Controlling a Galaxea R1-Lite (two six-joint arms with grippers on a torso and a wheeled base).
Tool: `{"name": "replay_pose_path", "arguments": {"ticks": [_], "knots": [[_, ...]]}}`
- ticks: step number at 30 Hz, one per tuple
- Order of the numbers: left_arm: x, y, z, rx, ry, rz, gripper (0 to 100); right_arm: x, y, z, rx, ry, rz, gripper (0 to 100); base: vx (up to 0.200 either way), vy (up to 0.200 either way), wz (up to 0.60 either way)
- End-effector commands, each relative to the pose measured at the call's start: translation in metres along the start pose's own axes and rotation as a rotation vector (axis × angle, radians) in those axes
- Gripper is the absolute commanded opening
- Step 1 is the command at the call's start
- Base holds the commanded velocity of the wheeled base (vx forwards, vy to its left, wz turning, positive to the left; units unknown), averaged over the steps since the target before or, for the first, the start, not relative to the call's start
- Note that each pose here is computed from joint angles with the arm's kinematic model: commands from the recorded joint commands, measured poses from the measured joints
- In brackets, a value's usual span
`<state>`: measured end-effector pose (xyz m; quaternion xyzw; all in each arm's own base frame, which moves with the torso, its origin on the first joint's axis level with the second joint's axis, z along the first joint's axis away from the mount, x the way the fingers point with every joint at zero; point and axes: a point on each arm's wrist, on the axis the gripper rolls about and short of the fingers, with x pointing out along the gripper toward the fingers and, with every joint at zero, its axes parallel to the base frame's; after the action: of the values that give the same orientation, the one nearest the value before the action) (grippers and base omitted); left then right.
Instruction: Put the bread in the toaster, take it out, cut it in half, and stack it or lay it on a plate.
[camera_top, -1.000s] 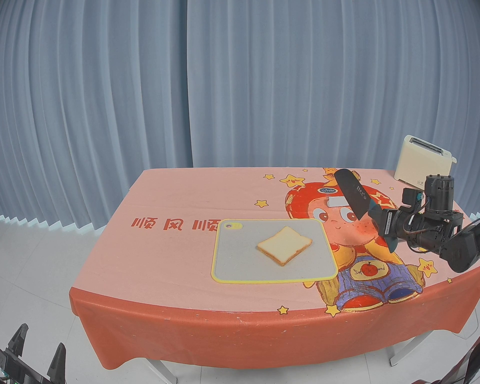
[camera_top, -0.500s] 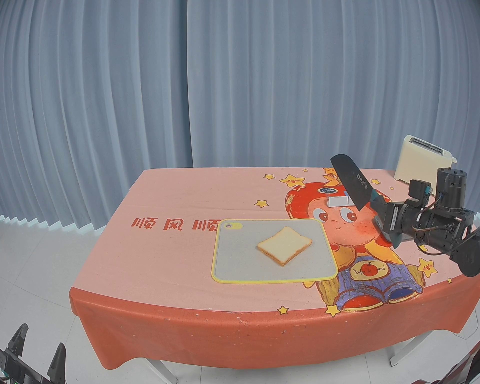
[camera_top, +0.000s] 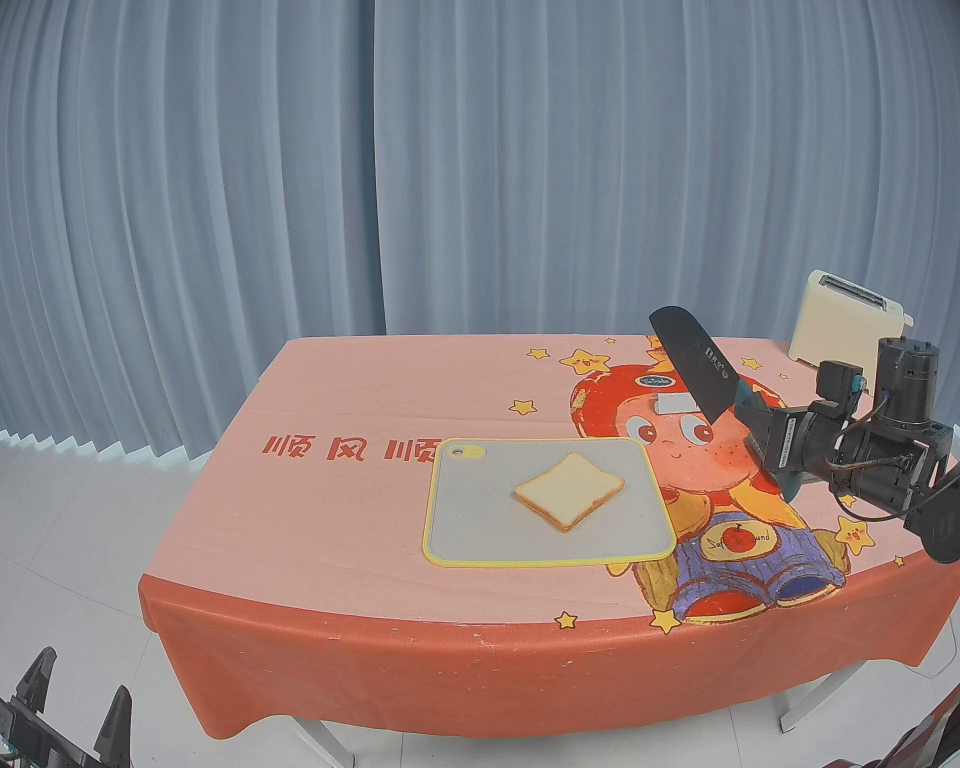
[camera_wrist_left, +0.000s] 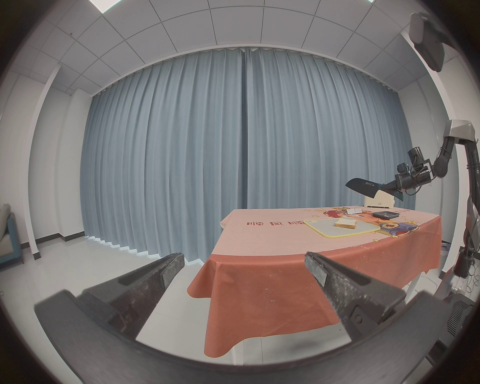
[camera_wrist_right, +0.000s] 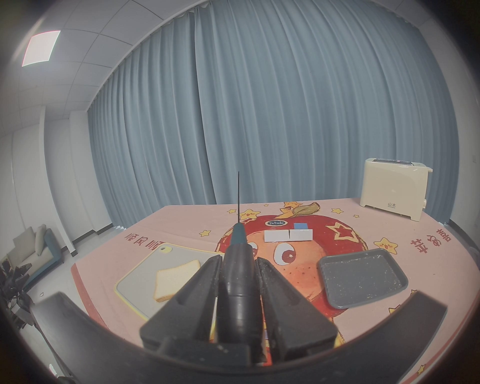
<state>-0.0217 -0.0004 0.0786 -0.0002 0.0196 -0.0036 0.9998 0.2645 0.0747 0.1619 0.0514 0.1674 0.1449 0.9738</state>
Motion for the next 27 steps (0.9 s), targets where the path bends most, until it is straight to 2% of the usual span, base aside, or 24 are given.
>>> {"name": "replay_pose_path", "arguments": {"ticks": [1, 9, 20, 25, 27], "knots": [[0.001, 0.000, -0.002, 0.000, 0.010, 0.001, 100, 0.000, 0.005, -0.002, -0.005, 0.007, 0.019, 0, 0.000, 0.000, 0.00], [0.001, 0.000, -0.002, 0.000, 0.010, 0.000, 100, 0.000, 0.006, -0.002, -0.012, 0.009, 0.020, 0, 0.000, 0.000, 0.00], [0.001, 0.000, -0.002, 0.000, 0.010, 0.000, 100, -0.007, 0.014, -0.008, -0.105, 0.019, 0.057, 0, 0.000, 0.000, 0.00], [0.001, 0.000, -0.002, 0.000, 0.010, 0.000, 100, -0.007, 0.016, -0.010, -0.120, 0.028, 0.068, 0, 0.000, 0.000, 0.00], [0.001, 0.000, -0.002, 0.000, 0.010, 0.000, 100, -0.008, 0.020, -0.014, -0.144, 0.040, 0.100, 0, 0.000, 0.000, 0.00]]}}
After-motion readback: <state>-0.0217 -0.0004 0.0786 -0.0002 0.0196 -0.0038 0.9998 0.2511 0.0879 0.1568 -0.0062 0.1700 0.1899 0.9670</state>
